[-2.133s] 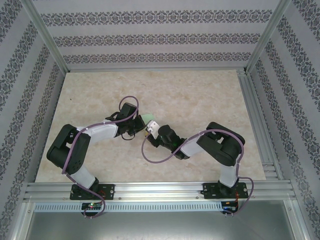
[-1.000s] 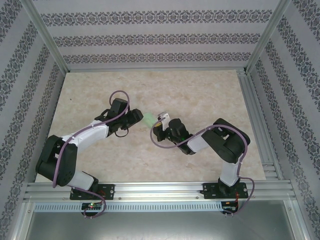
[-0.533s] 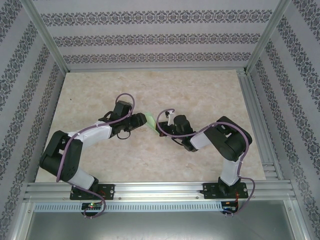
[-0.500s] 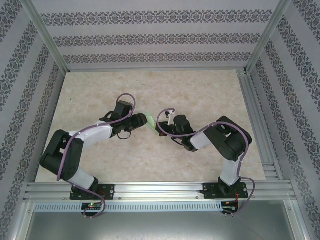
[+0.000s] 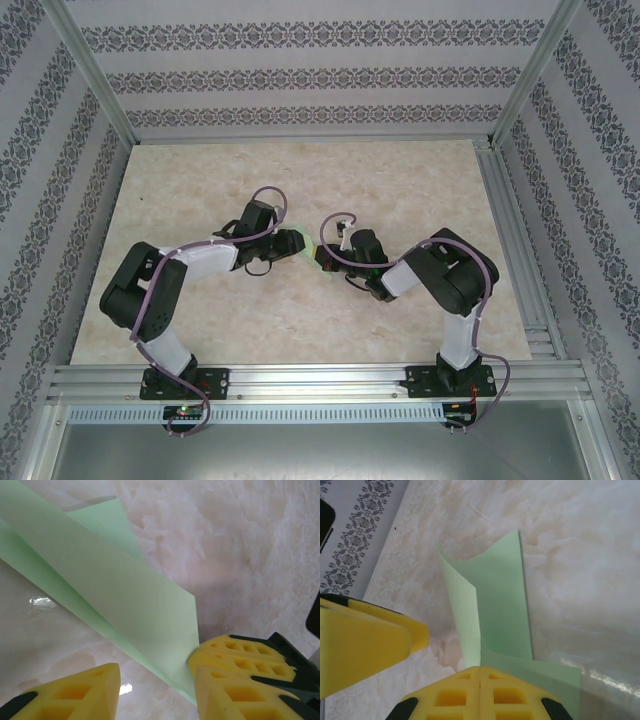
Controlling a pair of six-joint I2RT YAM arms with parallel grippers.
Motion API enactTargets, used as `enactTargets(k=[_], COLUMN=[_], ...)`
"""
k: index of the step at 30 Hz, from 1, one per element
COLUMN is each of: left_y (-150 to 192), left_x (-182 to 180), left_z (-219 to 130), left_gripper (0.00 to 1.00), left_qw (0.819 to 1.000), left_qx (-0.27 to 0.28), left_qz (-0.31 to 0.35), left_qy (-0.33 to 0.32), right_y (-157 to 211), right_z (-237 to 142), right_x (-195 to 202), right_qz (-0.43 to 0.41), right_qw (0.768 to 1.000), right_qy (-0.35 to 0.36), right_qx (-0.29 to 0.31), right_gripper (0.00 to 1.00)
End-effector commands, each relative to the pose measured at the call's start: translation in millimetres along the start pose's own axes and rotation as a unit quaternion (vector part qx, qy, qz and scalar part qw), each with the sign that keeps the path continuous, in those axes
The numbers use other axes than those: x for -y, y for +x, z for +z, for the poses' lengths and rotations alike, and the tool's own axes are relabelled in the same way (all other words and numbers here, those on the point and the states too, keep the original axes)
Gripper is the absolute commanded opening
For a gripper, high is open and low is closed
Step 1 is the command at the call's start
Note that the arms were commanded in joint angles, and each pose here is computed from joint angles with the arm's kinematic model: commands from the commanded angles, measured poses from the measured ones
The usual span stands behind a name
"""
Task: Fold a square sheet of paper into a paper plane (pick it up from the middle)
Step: Fold the wing for the fifth time at the center of the table.
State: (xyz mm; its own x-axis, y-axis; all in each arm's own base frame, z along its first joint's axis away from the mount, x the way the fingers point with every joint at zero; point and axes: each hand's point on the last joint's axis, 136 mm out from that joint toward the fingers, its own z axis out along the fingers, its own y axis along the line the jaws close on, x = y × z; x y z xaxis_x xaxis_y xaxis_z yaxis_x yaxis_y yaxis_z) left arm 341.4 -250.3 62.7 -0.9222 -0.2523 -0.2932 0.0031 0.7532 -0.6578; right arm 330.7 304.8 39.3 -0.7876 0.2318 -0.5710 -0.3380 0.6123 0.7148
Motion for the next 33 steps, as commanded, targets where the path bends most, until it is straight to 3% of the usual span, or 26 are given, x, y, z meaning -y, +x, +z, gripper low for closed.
enactTargets(k=[1, 16, 22, 28, 33], left_y=[-9.7, -6.8, -14.6, -15.4, -7.3], left_x=[23.6, 29.3, 13.2, -26.0, -36.0], left_z=[3.4, 13.3, 1.9, -19.1, -26.3], left_gripper=[0.43, 0.41, 0.41, 0.4, 0.35], left_qw=[0.999, 0.997, 0.999, 0.993, 0.992], left_qx=[0.009, -0.008, 0.034, 0.087, 0.089], left_qz=[0.037, 0.049, 0.032, -0.001, -0.009], left_qy=[0.036, 0.052, 0.007, -0.078, -0.092], right_y=[1.8, -0.2, -6.8, -8.2, -17.1], right_z=[3.1, 6.1, 0.9, -8.2, -20.6], right_x=[8.2, 11.7, 0.1, -17.4, -28.6], right_qz=[0.021, 0.033, 0.001, -0.082, -0.146], right_qw=[1.0, 0.999, 1.0, 0.995, 0.987], right_qy=[0.004, 0.004, 0.001, 0.016, 0.058], right_qx=[-0.007, -0.016, -0.023, -0.046, -0.045], right_gripper=[0.0, 0.01, 0.05, 0.23, 0.37])
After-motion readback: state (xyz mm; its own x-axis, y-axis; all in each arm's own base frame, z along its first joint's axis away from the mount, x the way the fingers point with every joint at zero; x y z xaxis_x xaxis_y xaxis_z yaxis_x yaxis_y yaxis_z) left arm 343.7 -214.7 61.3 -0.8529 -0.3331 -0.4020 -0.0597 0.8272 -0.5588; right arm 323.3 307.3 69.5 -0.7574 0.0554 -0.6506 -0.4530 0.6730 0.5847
